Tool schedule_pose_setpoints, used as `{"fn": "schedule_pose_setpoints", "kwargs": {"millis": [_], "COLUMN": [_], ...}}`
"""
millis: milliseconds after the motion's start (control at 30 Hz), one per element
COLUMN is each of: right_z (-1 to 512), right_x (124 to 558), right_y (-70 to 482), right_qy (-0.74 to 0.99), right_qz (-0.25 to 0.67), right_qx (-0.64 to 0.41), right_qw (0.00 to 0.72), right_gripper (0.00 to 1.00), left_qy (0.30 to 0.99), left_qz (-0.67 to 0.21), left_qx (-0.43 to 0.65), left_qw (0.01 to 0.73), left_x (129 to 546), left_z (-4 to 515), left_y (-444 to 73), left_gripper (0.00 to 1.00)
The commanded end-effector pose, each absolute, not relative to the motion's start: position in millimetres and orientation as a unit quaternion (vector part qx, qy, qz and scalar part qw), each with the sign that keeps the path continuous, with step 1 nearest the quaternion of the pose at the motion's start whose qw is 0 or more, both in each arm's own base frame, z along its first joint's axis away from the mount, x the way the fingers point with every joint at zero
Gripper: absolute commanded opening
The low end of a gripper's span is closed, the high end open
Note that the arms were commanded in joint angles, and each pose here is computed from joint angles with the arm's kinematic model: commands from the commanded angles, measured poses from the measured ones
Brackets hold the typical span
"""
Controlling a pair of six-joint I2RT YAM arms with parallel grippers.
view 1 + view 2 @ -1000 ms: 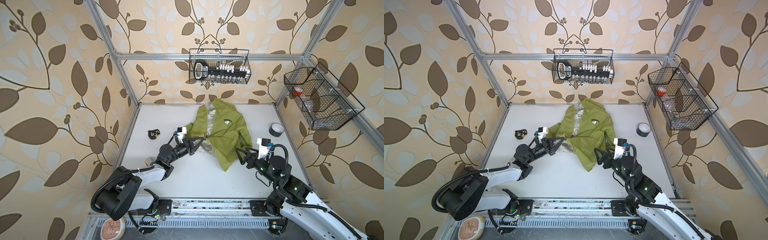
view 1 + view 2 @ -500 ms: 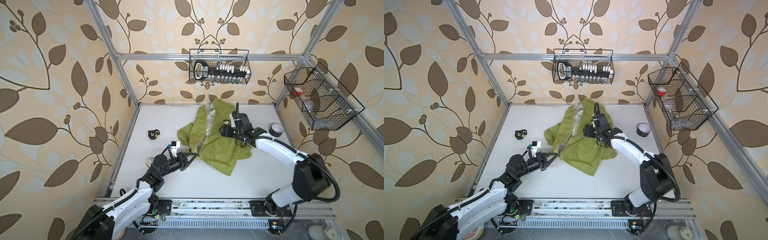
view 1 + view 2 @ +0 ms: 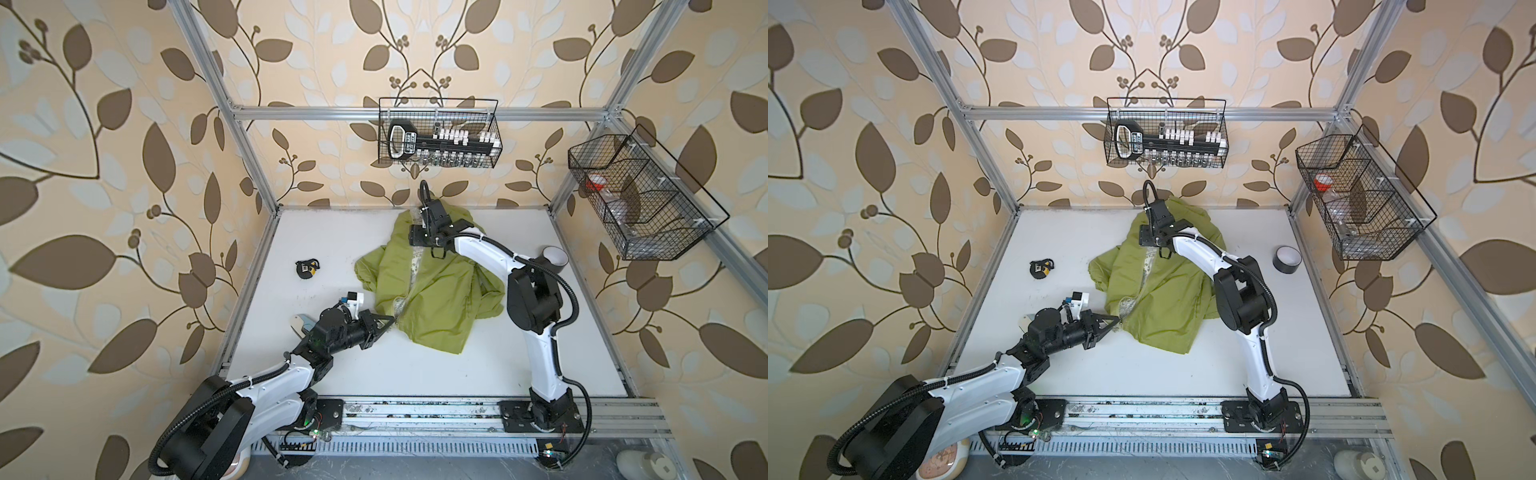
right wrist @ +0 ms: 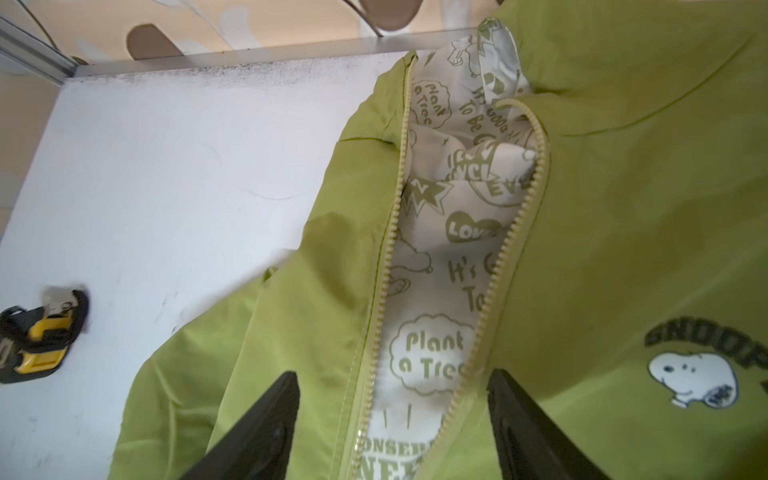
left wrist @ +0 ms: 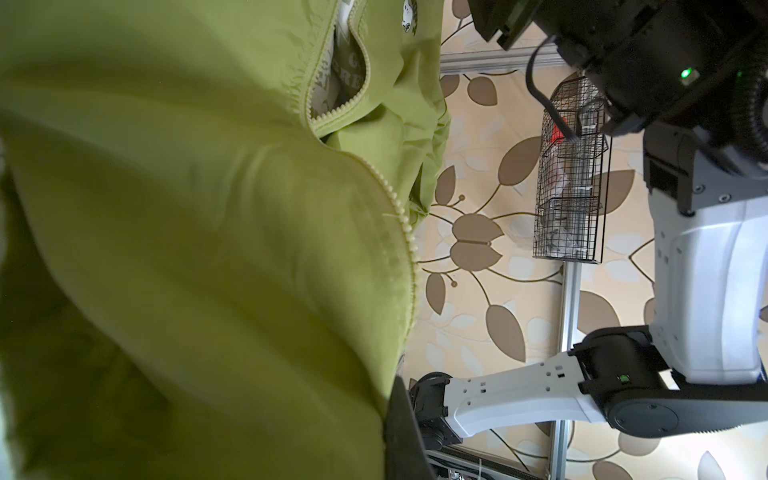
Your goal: Zip up the jacket
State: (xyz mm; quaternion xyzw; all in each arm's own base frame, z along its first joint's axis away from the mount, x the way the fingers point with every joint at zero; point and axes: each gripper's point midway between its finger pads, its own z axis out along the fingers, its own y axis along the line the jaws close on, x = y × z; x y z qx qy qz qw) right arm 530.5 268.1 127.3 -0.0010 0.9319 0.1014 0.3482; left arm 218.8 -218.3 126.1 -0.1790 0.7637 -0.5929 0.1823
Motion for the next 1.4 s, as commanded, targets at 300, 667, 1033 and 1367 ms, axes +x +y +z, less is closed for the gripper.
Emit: {"fn": "schedule_pose_setpoints", "kwargs": {"millis": [300, 667, 1033, 1367], "right_z": [85, 44, 39, 75], "right_x": [550, 557, 542, 527], "right_y": [263, 270, 219, 115], "right_qy": [0.946, 0.953, 0.941, 0.903], "right_qz": [0.024, 0.043, 0.087, 0.146], "right_qx": [0.010, 0.045, 0.125, 0.236], "right_qw": [0.322, 0.298, 0.303, 0.327], "right_gripper": [0.90, 0.59, 0.00, 0.00], "left_qy": [0.753, 0.755, 0.780, 0.808], "left_qz": [-0.609, -0.606, -0.577, -0.559], "left_qx": [-0.146, -0.145, -0.134, -0.048], "left_qw": [0.202, 0.205, 0.202, 0.177], "left_x": [218, 215, 219, 237], "left_z": [140, 139, 123, 120], "left_y": [-221, -218, -220, -248], "left_gripper": [0.00, 0.00, 0.00, 0.00]}}
